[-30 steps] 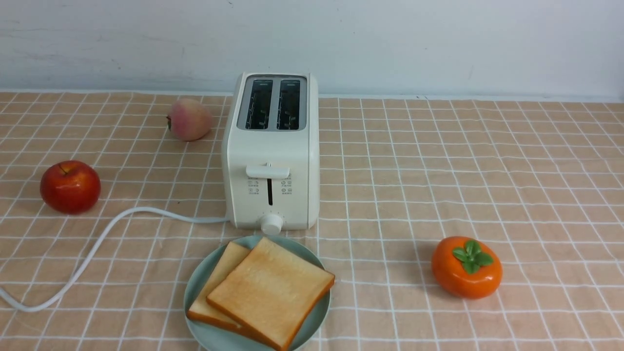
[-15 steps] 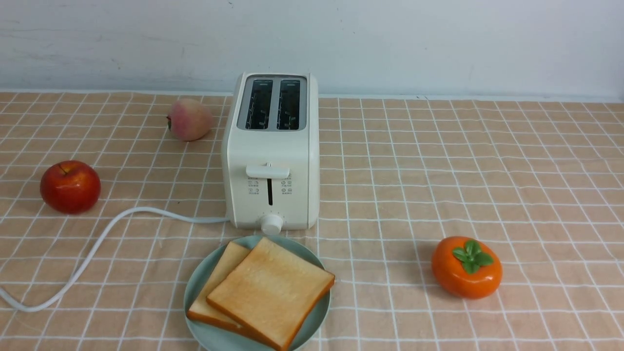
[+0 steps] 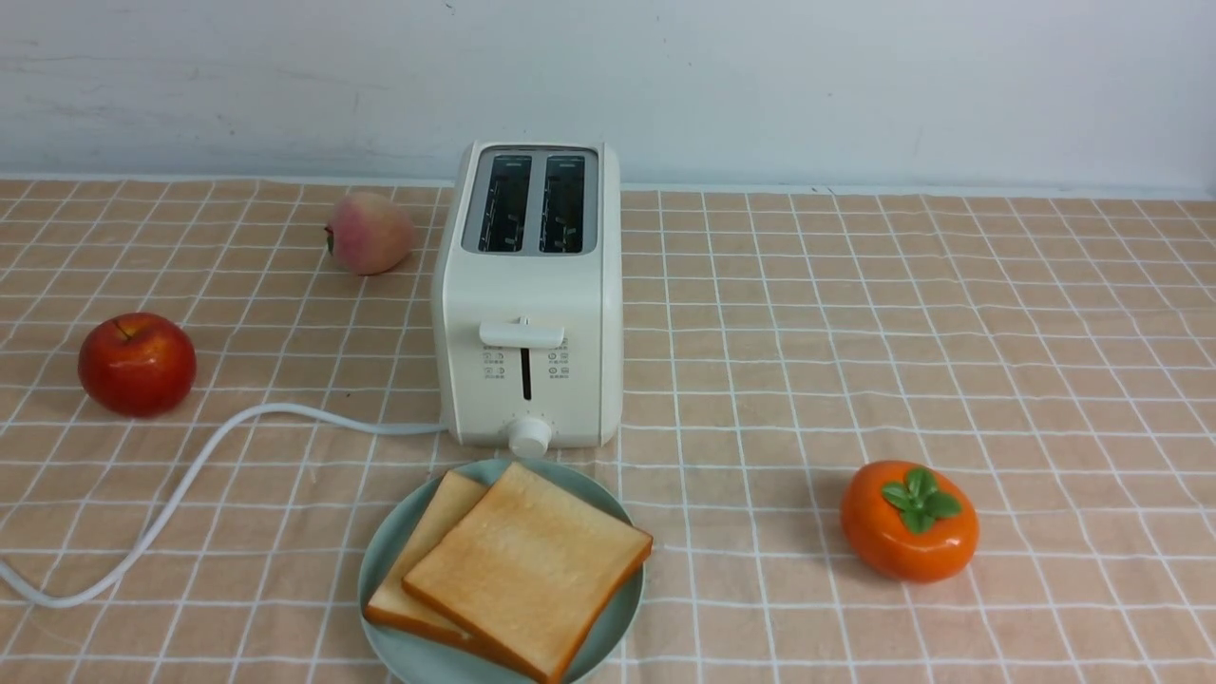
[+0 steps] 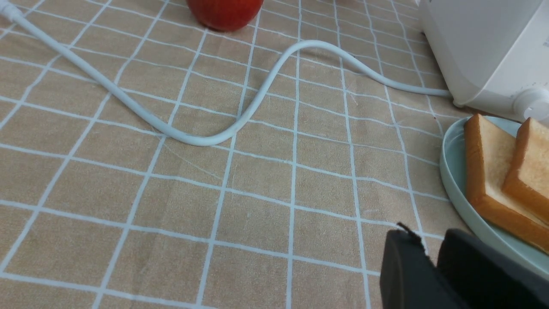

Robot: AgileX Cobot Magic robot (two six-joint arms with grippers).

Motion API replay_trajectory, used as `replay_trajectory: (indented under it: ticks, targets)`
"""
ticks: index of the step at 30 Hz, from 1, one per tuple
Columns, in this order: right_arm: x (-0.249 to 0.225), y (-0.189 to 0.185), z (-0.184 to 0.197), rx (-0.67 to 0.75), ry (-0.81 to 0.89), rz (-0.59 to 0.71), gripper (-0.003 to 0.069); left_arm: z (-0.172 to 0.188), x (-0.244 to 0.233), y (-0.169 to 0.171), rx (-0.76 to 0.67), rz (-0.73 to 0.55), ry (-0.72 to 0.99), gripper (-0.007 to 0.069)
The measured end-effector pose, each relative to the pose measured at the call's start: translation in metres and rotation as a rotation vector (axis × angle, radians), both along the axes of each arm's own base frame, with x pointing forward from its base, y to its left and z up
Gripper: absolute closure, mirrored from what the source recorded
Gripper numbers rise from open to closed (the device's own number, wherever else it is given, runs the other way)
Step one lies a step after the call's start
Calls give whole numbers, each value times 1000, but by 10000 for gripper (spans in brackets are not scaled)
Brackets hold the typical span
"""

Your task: Take toasted bread from bread machine on light coffee tablecloth place on plate.

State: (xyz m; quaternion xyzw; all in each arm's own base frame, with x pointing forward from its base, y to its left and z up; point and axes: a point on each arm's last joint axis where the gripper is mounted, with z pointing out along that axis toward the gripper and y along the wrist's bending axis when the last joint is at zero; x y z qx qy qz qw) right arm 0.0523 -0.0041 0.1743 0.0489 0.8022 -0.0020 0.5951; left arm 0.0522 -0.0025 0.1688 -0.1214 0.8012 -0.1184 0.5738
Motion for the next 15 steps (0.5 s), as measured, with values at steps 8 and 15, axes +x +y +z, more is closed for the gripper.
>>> replay_trajectory:
  ticks: [8,15]
  targets:
    - [0,0,0,0,0,0,458,0,0,0,0,0,0,498]
    - [0,0,0,0,0,0,446,0,0,0,0,0,0,493]
